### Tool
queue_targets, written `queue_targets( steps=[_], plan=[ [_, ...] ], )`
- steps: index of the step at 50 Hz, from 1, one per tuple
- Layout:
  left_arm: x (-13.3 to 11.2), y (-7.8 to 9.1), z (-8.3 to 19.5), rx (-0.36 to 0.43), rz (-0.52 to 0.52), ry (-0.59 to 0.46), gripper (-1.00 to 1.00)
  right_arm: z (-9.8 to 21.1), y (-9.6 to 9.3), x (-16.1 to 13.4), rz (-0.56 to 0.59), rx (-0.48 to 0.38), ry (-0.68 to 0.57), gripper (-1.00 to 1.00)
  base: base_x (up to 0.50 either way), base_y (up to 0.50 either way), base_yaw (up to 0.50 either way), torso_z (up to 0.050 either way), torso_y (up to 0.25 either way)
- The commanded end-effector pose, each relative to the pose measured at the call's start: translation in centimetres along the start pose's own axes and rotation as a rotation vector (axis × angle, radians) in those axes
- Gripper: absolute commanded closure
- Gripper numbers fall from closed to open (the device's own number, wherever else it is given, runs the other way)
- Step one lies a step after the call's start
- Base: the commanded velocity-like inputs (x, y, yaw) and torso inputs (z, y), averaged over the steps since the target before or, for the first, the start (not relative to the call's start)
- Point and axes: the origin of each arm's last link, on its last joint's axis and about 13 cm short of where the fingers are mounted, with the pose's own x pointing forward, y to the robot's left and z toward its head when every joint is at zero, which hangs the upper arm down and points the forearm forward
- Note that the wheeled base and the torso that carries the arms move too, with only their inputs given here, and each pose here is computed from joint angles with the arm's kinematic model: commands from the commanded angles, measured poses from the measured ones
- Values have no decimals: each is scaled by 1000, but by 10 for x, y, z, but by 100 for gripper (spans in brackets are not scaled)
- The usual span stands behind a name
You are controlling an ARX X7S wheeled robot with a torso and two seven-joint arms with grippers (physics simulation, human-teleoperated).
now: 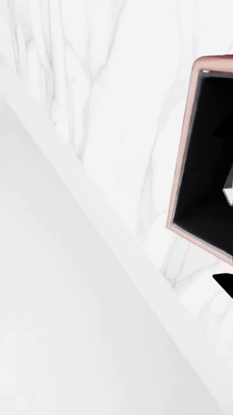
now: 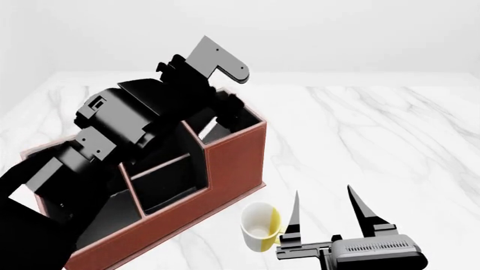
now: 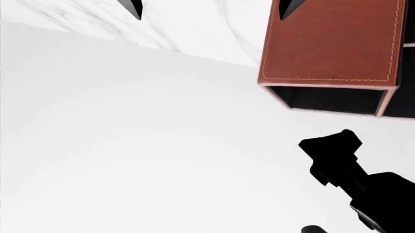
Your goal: Pick up the book and place it in the right compartment of the caddy.
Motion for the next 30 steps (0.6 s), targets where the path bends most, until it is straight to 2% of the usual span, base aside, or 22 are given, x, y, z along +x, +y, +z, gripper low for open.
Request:
queue_targets(
  steps=[1,3,6,7,8,11,13,14,15,17,18,19,23,25,30],
  plan=[
    [-29,1,12,-46,90,-227,-100,2,-4,1,-19,-6,-14,-100,0,0,0,0,0],
    [-41,-1,7,-90,94,-285,-100,2,-4,2,-20,-8,-15,-100,0,0,0,0,0],
    [-66,-4,-4,-263,139,-392,-100,4,-4,1,-26,-8,-28,-100,0,0,0,0,0],
    [-77,-5,-12,-365,155,-404,-100,4,-4,1,-22,-5,-37,-100,0,0,0,0,0],
    [-77,-5,-12,-365,155,-404,-100,4,-4,0,-20,-3,-48,-100,0,0,0,0,0],
    [-101,-14,-34,-482,256,-515,-100,9,-5,-2,-19,5,-95,-100,0,0,0,0,0],
    [-114,-22,-49,-546,280,-516,-100,13,-7,-5,-18,15,-125,-100,0,0,0,0,0],
    [-119,-28,-58,-604,264,-494,-100,14,-8,-5,-23,19,-140,-100,0,0,0,0,0],
    [-122,-33,-68,-626,277,-458,-100,16,-9,-6,-26,24,-155,-100,0,0,0,0,0],
    [-132,-46,-86,-658,271,-494,-100,21,-11,-9,-31,30,-188,-100,0,0,0,0,0],
    [-133,-46,-86,-658,271,-494,-100,21,-11,-9,-31,30,-188,-100,0,0,0,0,0],
    [-148,-56,-100,-715,294,-529,-100,26,-13,-12,-42,13,-211,-100,0,0,0,0,0],
    [-172,-63,-110,-768,403,-631,-100,31,-16,-16,-49,0,-247,-100,0,0,0,0,0],
    [-189,-68,-116,-803,408,-667,-100,36,-17,-20,-59,3,-288,-100,0,0,0,0,0],
    [-210,-78,-125,-794,441,-771,-100,43,-17,-28,-65,7,-372,-100,0,0,0,0,0]
  ],
)
